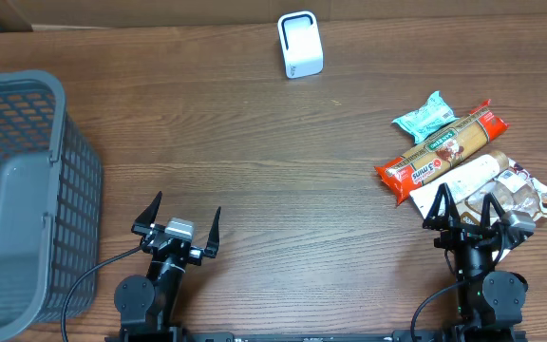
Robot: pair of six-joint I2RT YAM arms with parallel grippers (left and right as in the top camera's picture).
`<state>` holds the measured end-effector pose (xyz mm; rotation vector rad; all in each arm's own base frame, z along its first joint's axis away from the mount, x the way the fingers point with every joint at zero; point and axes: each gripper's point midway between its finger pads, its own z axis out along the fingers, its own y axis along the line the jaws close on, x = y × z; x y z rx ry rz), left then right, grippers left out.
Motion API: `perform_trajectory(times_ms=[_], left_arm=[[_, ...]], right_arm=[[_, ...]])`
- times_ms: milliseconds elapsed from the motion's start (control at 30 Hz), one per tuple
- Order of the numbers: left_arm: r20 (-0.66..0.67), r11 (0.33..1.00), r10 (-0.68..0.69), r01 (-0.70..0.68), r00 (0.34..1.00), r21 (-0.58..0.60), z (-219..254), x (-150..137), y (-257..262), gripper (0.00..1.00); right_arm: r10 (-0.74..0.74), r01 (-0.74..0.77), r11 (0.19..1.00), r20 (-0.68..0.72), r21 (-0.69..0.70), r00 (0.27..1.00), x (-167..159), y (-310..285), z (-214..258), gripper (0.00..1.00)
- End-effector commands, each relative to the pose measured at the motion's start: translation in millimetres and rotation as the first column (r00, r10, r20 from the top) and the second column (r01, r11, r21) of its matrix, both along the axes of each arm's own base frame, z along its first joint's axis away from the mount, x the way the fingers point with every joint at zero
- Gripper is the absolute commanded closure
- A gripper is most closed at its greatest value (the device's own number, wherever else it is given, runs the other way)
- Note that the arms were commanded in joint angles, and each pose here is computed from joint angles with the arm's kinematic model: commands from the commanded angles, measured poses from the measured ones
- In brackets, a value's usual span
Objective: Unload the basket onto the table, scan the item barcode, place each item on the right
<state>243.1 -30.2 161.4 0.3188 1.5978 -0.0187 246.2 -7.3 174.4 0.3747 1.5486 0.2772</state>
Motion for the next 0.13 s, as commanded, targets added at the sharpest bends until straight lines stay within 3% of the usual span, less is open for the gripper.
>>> perform_trajectory(times_ms=[0, 100], left_arm=[[0.009, 1.000, -0.010, 0.010, 1.000, -0.006, 1.3, -0.8, -2.4, 0.00], [0.009, 1.000, -0.010, 0.010, 1.000, -0.006, 1.3, -0.8, -2.4, 0.00]], right_arm=[[-0.003, 0.003, 1.000, 0.005, -0.003, 1.000, -0.1, -0.2, -1.5, 0.00], [-0.003, 0.003, 1.000, 0.005, -0.003, 1.000, -0.1, -0.2, -1.5, 0.00]])
